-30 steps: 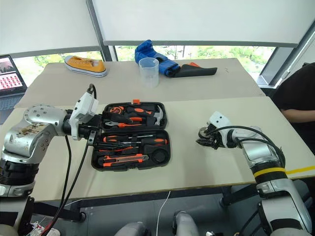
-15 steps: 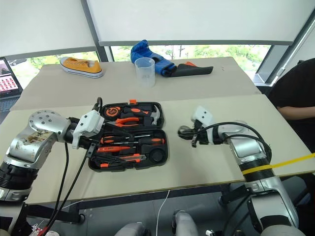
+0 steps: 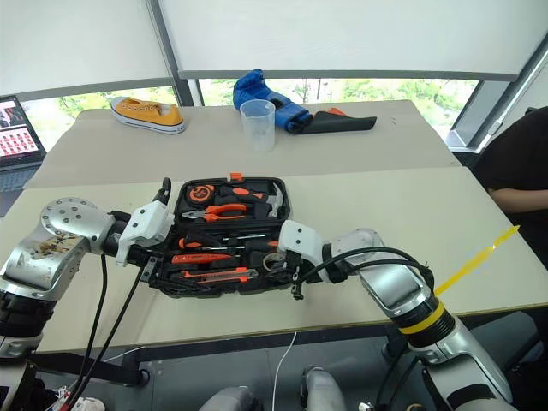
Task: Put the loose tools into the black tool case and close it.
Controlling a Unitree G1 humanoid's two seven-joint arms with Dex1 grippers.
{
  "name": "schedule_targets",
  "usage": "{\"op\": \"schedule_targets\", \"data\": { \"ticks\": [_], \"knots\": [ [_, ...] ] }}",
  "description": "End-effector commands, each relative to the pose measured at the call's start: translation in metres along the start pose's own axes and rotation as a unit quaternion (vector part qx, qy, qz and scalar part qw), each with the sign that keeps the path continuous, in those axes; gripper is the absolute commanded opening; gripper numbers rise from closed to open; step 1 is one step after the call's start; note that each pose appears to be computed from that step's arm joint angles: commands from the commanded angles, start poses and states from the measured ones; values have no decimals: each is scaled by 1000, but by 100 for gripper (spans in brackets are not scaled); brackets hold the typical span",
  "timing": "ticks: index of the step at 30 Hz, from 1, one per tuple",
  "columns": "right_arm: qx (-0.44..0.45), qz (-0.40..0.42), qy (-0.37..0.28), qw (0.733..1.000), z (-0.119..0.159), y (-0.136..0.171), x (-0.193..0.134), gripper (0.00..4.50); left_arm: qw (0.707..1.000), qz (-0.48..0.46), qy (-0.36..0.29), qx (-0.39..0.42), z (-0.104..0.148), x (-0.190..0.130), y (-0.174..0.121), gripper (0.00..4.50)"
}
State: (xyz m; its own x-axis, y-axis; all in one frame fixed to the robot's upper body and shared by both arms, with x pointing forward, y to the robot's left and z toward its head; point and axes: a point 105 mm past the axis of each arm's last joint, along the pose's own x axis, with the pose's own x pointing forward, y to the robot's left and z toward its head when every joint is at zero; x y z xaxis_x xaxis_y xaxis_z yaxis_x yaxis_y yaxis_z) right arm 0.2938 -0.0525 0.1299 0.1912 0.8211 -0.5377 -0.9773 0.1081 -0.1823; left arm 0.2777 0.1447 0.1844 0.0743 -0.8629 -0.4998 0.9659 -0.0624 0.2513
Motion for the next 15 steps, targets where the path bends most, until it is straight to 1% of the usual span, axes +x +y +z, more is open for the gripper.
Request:
{"op": "schedule_targets", "data": {
  "ticks": [1,5,6,9,12,13,14,15],
  "knots": [
    [-9,23,-23,999,15,8,-7,185,1000,14,-4,24,9,-5,3,450],
    [8,41,-41,998,21,14,-12,320,1000,19,-5,23,9,-5,6,450],
    [11,41,-44,998,22,14,-14,320,1000,22,-4,21,8,-5,7,450],
    [35,3,-67,997,28,-1,-32,320,997,72,0,-3,-1,-12,20,450],
    [78,-62,-96,990,24,-22,-57,320,985,165,-7,-49,-17,-35,35,450],
    [89,-90,-96,987,17,-30,-67,268,973,217,-10,-77,-27,-50,42,424],
    [93,-112,-92,985,10,-36,-73,249,963,253,-11,-96,-36,-61,45,397],
    [95,-131,-87,983,4,-41,-78,217,953,280,-9,-112,-44,-70,47,386]
  ]
}}
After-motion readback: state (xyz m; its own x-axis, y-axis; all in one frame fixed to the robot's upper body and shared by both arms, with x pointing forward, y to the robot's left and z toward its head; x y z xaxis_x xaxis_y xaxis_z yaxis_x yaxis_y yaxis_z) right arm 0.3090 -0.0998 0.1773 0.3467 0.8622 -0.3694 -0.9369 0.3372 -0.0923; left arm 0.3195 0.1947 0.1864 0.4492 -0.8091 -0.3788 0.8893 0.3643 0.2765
